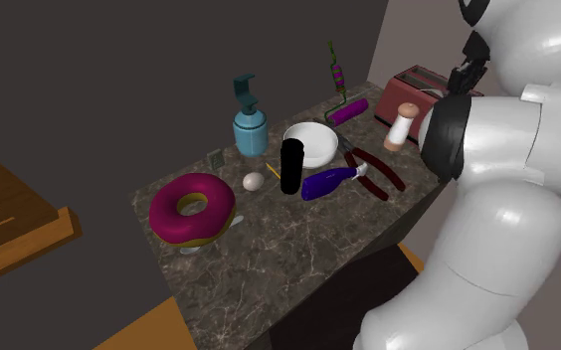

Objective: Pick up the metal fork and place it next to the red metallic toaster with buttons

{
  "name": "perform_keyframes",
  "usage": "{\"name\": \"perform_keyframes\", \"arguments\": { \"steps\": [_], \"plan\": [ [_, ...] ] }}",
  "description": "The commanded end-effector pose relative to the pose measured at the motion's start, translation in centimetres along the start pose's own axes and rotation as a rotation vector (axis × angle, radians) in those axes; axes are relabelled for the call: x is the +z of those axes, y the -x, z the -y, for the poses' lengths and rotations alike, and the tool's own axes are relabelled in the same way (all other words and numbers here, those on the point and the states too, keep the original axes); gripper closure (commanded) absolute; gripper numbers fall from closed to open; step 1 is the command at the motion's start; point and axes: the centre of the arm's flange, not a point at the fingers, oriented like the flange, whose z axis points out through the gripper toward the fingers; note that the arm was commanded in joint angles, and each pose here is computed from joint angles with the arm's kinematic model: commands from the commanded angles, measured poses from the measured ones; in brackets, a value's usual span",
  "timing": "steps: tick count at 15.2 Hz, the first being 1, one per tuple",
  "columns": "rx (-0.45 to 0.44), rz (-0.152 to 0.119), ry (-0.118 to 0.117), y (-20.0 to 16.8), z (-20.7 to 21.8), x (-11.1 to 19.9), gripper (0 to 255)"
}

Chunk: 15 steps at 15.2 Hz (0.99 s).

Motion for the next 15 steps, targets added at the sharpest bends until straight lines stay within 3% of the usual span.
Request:
{"name": "perform_keyframes", "arguments": {
  "steps": [1, 4, 15],
  "plan": [
    [-0.004, 0.001, 0.000, 0.3, -2.6, -0.4, 255],
    [-0.004, 0.001, 0.000, 1.0, -6.5, -1.2, 255],
    [-0.004, 0.001, 0.000, 0.4, -7.6, 4.5, 255]
  ]
}}
